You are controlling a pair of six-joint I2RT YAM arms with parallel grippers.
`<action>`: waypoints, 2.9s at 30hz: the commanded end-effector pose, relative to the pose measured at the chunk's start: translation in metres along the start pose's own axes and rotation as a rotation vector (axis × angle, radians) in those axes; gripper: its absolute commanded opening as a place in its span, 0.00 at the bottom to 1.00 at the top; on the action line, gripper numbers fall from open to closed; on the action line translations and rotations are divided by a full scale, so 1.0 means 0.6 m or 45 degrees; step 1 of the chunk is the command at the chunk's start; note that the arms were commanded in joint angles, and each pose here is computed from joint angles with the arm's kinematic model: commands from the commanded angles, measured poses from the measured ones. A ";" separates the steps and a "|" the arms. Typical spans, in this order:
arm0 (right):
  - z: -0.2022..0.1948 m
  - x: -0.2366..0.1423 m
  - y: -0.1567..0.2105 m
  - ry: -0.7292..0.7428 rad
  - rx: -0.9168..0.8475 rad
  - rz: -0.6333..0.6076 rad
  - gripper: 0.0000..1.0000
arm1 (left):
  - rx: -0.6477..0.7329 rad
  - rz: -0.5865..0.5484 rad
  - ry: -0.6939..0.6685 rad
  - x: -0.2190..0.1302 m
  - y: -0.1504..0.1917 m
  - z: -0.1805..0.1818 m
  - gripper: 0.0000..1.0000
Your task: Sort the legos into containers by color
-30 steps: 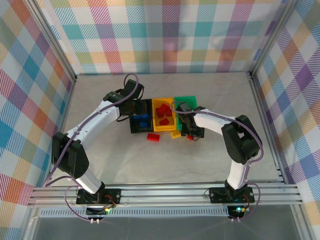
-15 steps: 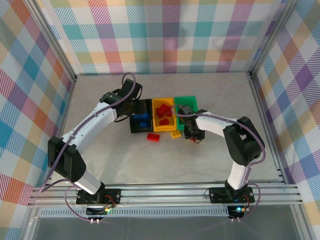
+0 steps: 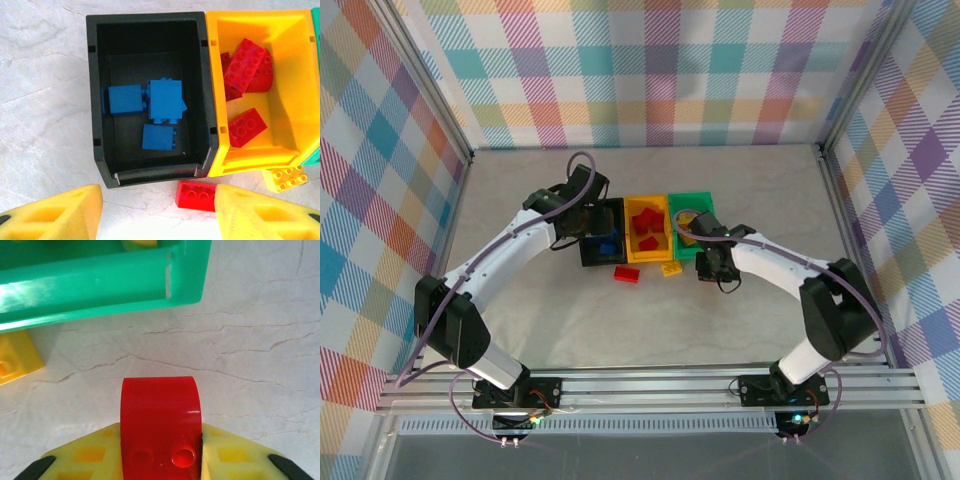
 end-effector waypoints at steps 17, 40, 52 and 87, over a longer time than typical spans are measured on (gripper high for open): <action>0.190 -0.080 -0.148 -0.386 -0.260 -0.193 0.31 | -0.134 0.026 0.012 -0.011 0.124 -0.009 0.61; 0.162 -0.128 -0.204 -0.438 -0.224 -0.256 0.70 | 0.026 0.185 0.082 0.116 0.184 -0.112 0.78; 0.093 -0.164 -0.133 -0.422 -0.179 -0.279 0.80 | 0.098 0.213 0.029 0.152 0.187 -0.123 0.84; 0.000 -0.213 -0.070 -0.343 -0.073 -0.367 0.86 | 0.162 0.281 -0.078 0.194 0.198 -0.128 0.49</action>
Point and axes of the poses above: each hand's point on the last joint's axis, 136 mm out from that joint toward the fingers, its own x axis out along the fingers, its own z axis along the line the jaws close on, y = z × x, the point moved 5 cm from there along -x, back along the fingers, and after that the axes turned 2 degrees about x, right-handed, at the moved point
